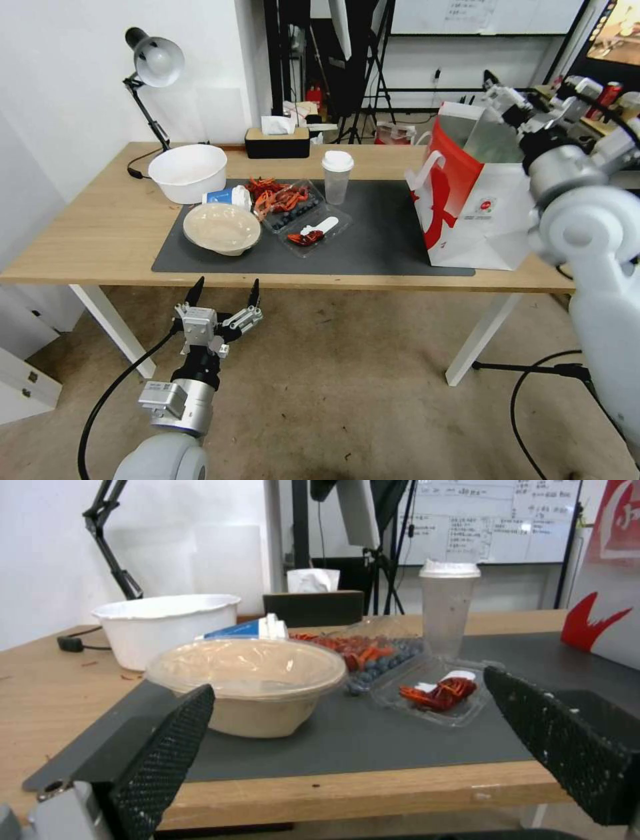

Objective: Pick up the trash from the table and place it into the takeout bag.

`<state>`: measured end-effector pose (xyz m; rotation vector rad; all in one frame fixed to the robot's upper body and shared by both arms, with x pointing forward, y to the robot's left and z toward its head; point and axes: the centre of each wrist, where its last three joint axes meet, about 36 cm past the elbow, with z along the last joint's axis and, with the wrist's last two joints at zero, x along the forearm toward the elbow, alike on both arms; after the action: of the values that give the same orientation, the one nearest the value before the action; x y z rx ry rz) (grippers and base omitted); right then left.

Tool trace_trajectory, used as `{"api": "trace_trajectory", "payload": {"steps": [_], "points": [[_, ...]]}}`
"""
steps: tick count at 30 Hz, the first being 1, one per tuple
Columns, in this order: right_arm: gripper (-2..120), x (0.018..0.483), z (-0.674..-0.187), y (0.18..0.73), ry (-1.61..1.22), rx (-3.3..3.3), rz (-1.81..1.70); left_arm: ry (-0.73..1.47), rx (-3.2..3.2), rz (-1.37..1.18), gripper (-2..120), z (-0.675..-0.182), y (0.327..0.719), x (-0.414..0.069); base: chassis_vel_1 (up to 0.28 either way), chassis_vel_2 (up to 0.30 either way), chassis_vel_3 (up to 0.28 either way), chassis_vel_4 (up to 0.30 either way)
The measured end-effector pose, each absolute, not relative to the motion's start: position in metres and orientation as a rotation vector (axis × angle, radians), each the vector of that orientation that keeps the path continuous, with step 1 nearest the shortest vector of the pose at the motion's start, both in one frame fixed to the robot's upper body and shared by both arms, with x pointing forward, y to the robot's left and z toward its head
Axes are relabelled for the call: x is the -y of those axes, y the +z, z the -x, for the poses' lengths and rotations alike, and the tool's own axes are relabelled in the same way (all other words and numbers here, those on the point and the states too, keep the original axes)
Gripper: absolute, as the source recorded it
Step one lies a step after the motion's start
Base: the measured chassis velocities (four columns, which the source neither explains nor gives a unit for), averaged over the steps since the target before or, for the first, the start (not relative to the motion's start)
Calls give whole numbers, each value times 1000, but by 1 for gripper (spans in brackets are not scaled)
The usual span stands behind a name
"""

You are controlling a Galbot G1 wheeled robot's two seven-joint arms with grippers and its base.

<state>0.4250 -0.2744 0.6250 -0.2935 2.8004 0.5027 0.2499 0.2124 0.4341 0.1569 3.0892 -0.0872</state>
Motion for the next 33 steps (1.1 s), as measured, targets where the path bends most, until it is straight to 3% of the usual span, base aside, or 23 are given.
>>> {"api": "trace_trajectory", "payload": {"steps": [8,18,33], "points": [[100,246,-374,568,292,-2779,434,-84,-3085,-160,100,-250,434,-213,0,0,0,0],[100,229,-298,471,151,-2893,246,-82,-3079,-163,100,-249,434,-213,0,0,0,0],[100,228,-258,400,122,-3032,28,-90,-3077,-161,99,-248,430,-212,0,0,0,0]]}}
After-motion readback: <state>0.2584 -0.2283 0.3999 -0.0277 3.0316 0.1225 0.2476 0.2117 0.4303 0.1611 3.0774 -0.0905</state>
